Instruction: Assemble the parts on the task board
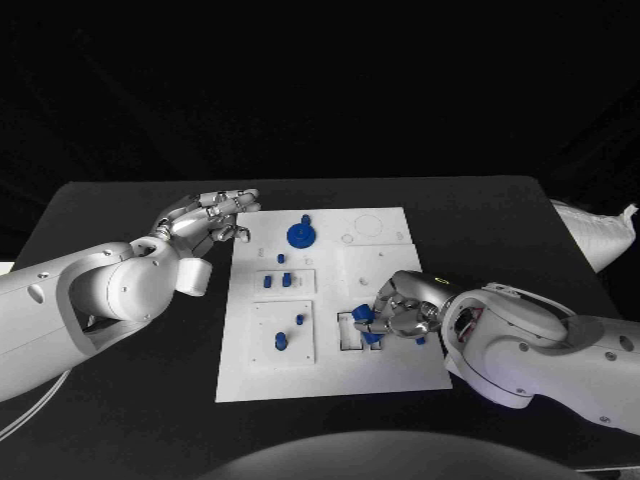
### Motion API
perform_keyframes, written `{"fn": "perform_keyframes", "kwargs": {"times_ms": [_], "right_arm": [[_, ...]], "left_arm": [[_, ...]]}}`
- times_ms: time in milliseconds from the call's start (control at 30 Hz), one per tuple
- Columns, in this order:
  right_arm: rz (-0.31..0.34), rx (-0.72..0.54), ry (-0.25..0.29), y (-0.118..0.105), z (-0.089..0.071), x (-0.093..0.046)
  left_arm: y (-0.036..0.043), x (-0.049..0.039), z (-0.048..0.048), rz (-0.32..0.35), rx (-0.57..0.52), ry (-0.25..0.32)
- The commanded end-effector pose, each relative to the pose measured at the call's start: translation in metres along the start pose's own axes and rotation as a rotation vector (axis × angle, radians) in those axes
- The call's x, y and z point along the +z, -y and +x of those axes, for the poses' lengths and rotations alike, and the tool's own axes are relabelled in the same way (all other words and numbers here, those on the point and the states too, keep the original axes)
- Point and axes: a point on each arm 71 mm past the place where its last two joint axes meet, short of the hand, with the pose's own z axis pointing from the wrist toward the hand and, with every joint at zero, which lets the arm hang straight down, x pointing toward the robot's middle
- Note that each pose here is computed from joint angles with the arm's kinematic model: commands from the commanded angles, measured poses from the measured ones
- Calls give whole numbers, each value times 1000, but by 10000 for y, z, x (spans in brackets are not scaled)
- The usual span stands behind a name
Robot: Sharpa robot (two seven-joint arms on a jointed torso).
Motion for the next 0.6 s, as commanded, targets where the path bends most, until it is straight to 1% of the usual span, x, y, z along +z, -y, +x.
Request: {"fn": "perform_keyframes", "kwargs": {"times_ms": [33, 233, 600], "right_arm": [[22, 12, -72, -10, 69, 26], [15, 10, -78, -59, 99, 80], [5, -1, -79, -100, 122, 132]], "left_arm": [[6, -1, 32, 6, -4, -23], [5, -1, 40, 6, -4, -25], [7, -3, 36, 6, -4, -24]]}}
